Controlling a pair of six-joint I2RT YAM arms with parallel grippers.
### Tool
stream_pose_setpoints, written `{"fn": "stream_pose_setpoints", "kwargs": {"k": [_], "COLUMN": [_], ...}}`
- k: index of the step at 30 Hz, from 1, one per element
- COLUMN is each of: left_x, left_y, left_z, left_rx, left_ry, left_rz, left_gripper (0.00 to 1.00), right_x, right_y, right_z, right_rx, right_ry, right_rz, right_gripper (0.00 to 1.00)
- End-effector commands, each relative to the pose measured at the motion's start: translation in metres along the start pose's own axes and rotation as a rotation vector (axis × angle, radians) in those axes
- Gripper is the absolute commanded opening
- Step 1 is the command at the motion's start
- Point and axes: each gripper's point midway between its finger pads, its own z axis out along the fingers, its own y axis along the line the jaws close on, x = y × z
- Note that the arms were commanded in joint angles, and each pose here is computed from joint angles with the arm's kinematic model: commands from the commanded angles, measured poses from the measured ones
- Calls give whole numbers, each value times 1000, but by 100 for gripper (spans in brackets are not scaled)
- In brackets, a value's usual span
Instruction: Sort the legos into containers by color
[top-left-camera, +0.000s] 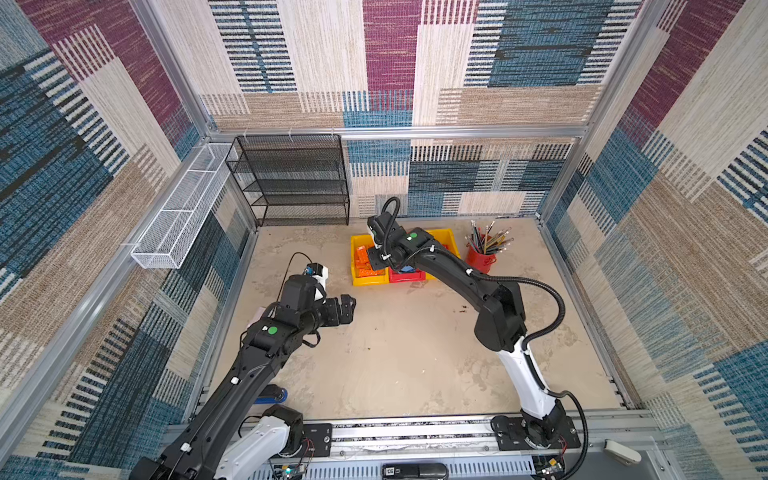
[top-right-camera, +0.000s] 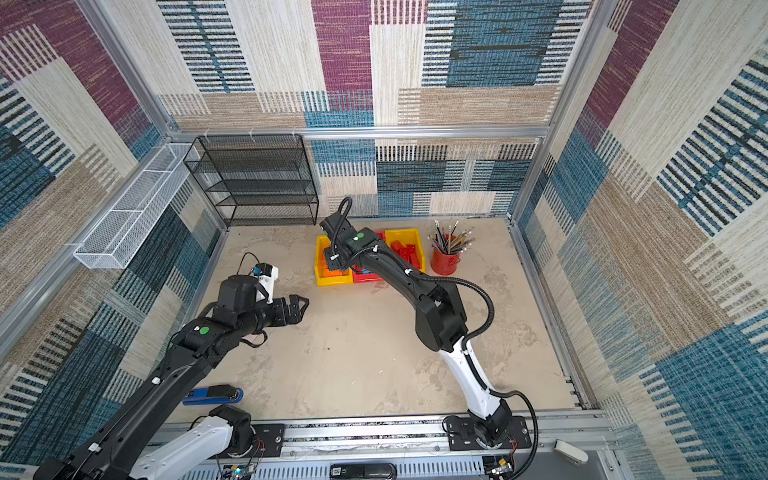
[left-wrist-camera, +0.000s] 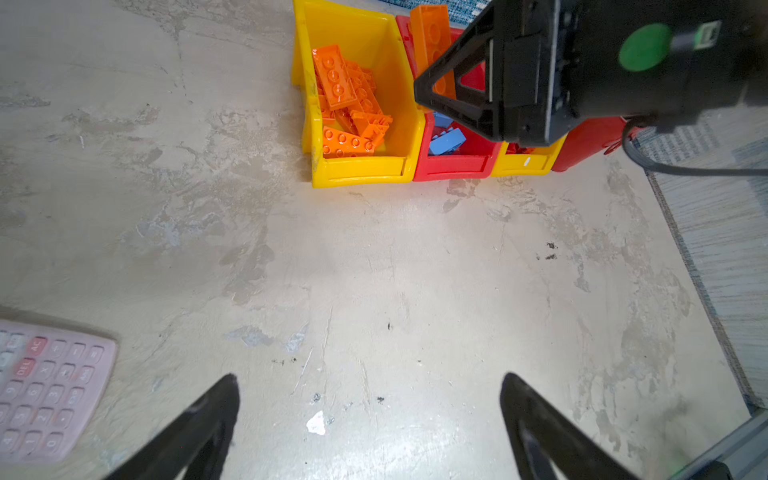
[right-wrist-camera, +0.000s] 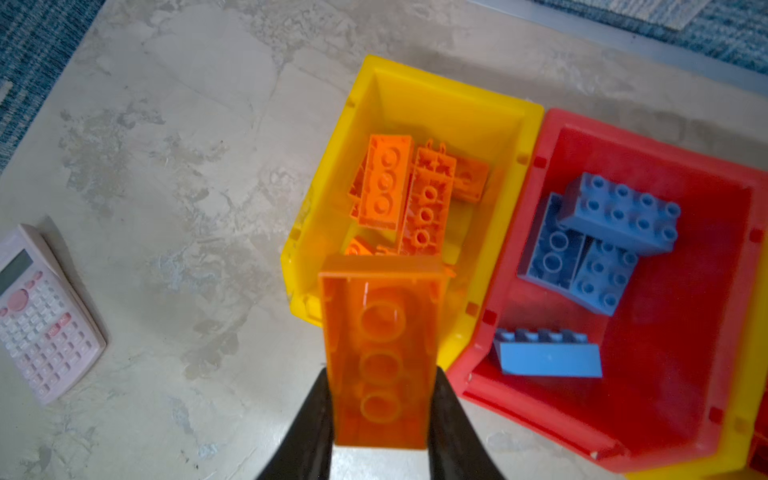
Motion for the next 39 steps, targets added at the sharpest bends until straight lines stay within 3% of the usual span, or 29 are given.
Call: {"fn": "stream_pose_setpoints", "kwargs": {"k": [1, 11, 12, 13, 14, 15, 17, 21, 26, 33, 39], "left_x": [-8, -32, -34, -34, -35, -35, -35, -37, -37, -36, -36], "left_y": [4, 25, 26, 27, 29, 31, 34, 40, 55, 76, 103], "left_z": [-1, 2, 2, 2, 3, 3, 3, 1, -5, -19, -25], "left_rx": [8, -11, -14, -14, -17, -21, -27, -49, -98, -211, -344], "left_ry": [0, -31, -35, -35, -37, -37, -37, -50, -100, -170, -294], "left_rz": [16, -41, -46, -51, -57, -63, -70, -77, -90, -72, -18], "left_gripper": [99, 99, 99, 99, 99, 99, 99, 99, 99, 99, 99], "right_x": [-9, -31, -31, -32, -33, -37, -45, -59, -46, 25, 92], "right_y": [-6, -9, -8, -7, -7, -6, -3, 0, -7, -35, -93], "right_z": [10, 45, 50, 51, 52, 50, 39, 5, -31, -93, -146], "right_rx": [28, -19, -31, -33, -33, -35, -48, -66, -49, -29, 131], "right_ry": [-21, -124, -118, -116, -116, -122, -146, -195, -174, -197, -276], "right_rz": [-55, -76, -81, -85, -88, -91, -102, -126, -141, -84, 9], "right_gripper": [32, 36, 40, 54, 79, 89, 99, 99, 99, 99, 99]}}
